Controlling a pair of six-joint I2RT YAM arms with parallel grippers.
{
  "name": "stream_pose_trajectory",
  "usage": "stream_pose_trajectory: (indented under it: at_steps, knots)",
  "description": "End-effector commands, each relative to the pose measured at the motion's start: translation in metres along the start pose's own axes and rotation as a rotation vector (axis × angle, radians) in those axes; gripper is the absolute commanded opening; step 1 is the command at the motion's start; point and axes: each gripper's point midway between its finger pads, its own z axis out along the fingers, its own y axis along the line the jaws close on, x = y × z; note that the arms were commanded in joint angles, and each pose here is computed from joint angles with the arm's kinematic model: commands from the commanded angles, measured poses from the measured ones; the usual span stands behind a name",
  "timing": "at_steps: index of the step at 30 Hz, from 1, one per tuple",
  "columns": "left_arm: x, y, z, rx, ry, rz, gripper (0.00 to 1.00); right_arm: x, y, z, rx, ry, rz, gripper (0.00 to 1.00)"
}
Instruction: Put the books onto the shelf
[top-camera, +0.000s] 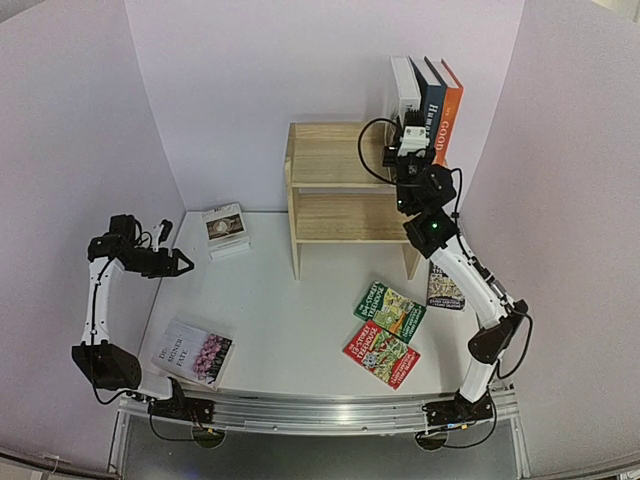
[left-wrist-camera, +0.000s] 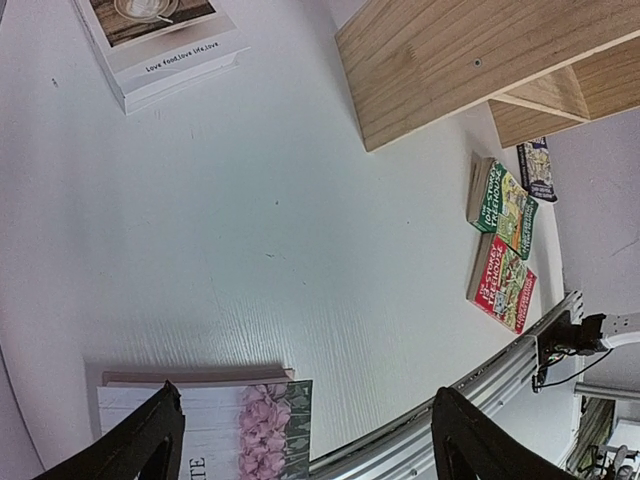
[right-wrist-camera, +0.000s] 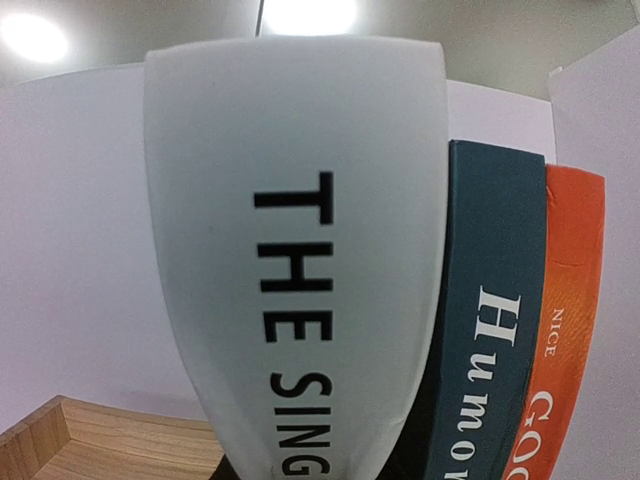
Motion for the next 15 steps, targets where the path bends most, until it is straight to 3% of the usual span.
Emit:
stream_pose_trajectory:
  at_steps: [1, 6, 10, 15]
  knots:
    - [-0.002, -0.009, -0.007, 0.017, -0.036, 0.027, 0.85, -0.018, -0.036, 0.01, 0.119, -0.052, 0.038, 0.04]
    - [-0.001, -0.01, -0.006, 0.02, -0.035, 0.026, 0.85, -0.011, -0.039, 0.017, 0.131, -0.052, 0.044, 0.08]
    - [0.001, -0.01, -0.004, 0.026, -0.03, 0.021, 0.85, -0.008, -0.035, 0.019, 0.122, -0.05, 0.046, 0.36]
    - [0.005, -0.013, -0.002, 0.052, -0.019, 0.013, 0.85, -0.007, -0.034, 0.017, 0.104, -0.048, 0.059, 0.6]
